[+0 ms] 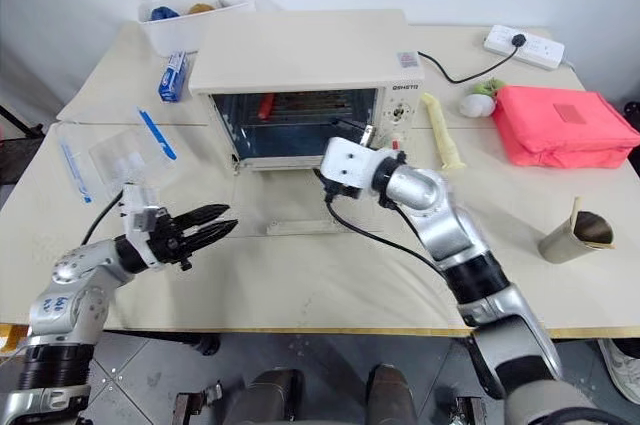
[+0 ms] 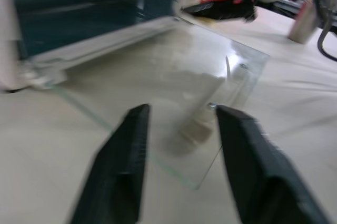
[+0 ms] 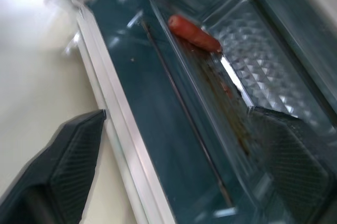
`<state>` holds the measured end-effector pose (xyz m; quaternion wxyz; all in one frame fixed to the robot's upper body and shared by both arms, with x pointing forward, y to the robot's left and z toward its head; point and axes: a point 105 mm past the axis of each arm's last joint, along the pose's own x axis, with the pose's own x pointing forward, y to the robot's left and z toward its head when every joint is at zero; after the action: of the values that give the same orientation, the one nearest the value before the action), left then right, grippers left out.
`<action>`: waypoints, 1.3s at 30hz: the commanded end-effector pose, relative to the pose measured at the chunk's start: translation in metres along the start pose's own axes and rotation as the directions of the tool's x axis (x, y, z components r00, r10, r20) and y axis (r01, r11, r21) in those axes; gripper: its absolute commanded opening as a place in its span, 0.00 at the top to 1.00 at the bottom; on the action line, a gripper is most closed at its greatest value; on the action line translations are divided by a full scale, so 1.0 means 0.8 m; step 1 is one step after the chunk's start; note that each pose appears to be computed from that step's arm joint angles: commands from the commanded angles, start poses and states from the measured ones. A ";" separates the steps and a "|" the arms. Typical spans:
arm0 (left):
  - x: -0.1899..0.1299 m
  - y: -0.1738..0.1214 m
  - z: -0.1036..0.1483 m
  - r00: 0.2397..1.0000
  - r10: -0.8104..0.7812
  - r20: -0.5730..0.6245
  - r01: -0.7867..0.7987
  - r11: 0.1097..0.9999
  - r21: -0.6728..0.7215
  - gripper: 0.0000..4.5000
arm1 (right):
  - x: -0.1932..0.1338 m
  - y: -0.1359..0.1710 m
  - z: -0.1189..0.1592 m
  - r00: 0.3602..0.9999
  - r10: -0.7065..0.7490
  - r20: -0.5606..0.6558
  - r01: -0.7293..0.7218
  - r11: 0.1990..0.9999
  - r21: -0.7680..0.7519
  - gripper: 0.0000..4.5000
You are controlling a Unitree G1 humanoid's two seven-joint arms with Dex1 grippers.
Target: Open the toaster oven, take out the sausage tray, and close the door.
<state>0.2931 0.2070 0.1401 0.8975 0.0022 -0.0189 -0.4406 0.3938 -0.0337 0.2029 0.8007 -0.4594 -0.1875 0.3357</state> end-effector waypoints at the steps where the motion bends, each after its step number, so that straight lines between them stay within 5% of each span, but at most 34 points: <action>1: -0.013 -0.006 0.018 0.999 0.026 0.044 -0.028 0.999 0.044 0.24 | 0.036 0.003 0.011 0.998 -0.059 0.001 0.059 0.990 -0.128 0.00; 5: -0.034 -0.013 0.022 0.993 0.082 0.079 -0.085 0.996 0.028 0.00 | 0.070 -0.004 0.016 0.991 -0.133 -0.023 0.123 0.960 -0.253 0.00; 14: -0.040 -0.018 0.031 0.980 0.135 0.145 -0.138 0.990 0.008 0.00 | 0.100 -0.007 0.016 0.980 -0.187 -0.074 0.148 0.920 -0.363 0.00; 19: -0.026 -0.015 0.045 0.977 0.109 0.183 -0.115 0.993 0.022 0.00 | 0.106 -0.010 0.011 0.972 -0.207 -0.114 0.148 0.910 -0.387 0.27; 28: -0.002 0.000 0.061 0.980 0.049 0.194 -0.061 0.997 0.055 0.00 | 0.107 -0.025 0.012 0.963 -0.240 -0.126 0.171 0.899 -0.402 0.99; 39: 0.045 0.050 0.112 0.964 0.032 0.265 -0.067 0.990 0.126 0.00 | 0.112 -0.029 0.044 0.974 -0.225 -0.012 0.200 0.886 -0.418 1.00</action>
<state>0.3420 0.1993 0.2263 0.8947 -0.0090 -0.1572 -0.4180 0.4526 0.0272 0.2057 0.7116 -0.6382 -0.2196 0.1953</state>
